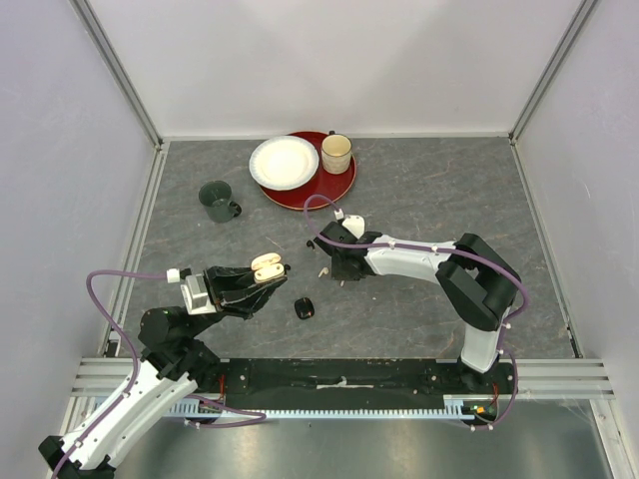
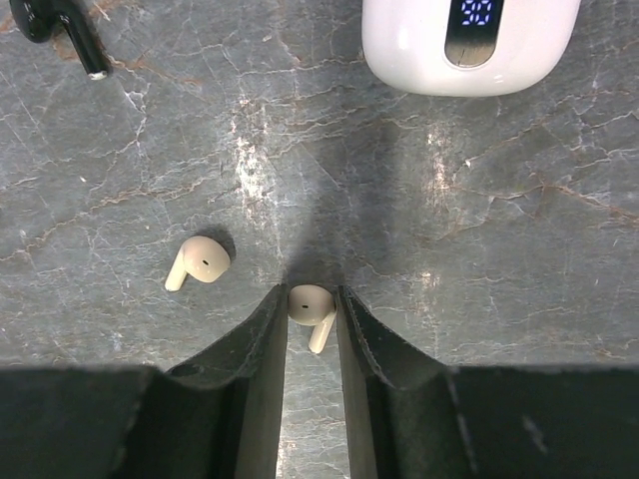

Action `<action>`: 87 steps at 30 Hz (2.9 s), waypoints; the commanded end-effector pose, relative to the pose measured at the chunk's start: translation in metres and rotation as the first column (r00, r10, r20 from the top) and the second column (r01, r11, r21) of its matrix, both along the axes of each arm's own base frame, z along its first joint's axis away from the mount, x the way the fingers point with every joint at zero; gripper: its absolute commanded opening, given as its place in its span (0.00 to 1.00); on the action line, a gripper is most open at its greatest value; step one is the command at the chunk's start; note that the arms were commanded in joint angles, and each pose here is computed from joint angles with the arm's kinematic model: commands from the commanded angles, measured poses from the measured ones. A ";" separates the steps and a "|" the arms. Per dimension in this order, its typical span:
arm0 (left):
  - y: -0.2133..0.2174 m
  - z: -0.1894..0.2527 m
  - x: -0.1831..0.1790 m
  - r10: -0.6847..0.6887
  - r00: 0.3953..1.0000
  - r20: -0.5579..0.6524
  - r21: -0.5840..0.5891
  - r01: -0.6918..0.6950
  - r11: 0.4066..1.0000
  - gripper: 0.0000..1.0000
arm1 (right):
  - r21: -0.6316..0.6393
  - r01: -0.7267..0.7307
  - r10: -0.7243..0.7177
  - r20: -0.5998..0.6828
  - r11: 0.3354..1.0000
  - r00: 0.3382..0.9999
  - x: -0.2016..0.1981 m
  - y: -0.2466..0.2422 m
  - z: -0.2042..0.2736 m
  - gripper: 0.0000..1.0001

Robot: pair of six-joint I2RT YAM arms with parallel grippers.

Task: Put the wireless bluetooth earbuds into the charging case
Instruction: Pick up the earbud from the center of the board, then place the earbud in the charging case.

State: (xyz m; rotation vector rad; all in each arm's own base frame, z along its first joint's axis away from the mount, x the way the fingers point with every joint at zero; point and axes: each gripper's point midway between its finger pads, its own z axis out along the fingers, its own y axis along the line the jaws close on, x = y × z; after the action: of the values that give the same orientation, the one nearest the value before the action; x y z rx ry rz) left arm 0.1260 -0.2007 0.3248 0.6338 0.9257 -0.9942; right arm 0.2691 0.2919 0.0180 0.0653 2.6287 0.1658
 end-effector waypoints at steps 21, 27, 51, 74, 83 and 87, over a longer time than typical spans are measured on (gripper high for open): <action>0.005 0.013 0.002 0.032 0.999 0.023 -0.032 -0.031 0.999 0.02 | 0.082 -0.037 0.015 0.252 0.996 0.968 0.014 0.000 0.087 0.08; 0.005 0.013 0.007 0.048 0.999 0.010 -0.033 -0.047 0.998 0.02 | 0.181 -0.050 -0.038 0.452 0.982 0.891 0.014 -0.007 0.158 0.03; -0.008 -0.001 0.017 0.021 0.999 -0.042 0.003 -0.021 1.000 0.02 | 0.372 -0.471 -0.089 0.850 0.800 0.518 -0.064 0.021 0.367 0.00; -0.013 -0.001 0.017 -0.006 0.998 -0.057 -0.002 0.006 1.000 0.02 | 0.204 -0.645 0.048 0.935 0.736 0.351 -0.120 0.081 0.377 0.00; -0.015 -0.002 0.015 -0.022 0.998 -0.054 0.004 0.022 1.000 0.02 | 0.196 -0.639 0.053 0.936 0.744 0.348 -0.120 0.086 0.369 0.00; -0.015 -0.002 0.014 -0.028 0.998 -0.056 0.005 0.028 1.000 0.02 | 0.187 -0.630 0.057 0.936 0.754 0.346 -0.118 0.086 0.367 0.00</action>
State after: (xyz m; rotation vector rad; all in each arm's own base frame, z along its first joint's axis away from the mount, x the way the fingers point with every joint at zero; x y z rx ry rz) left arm 0.1489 -0.2164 0.3049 0.6255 1.0366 -1.0074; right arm 0.1498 0.3799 0.3645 -0.4084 1.3982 0.8338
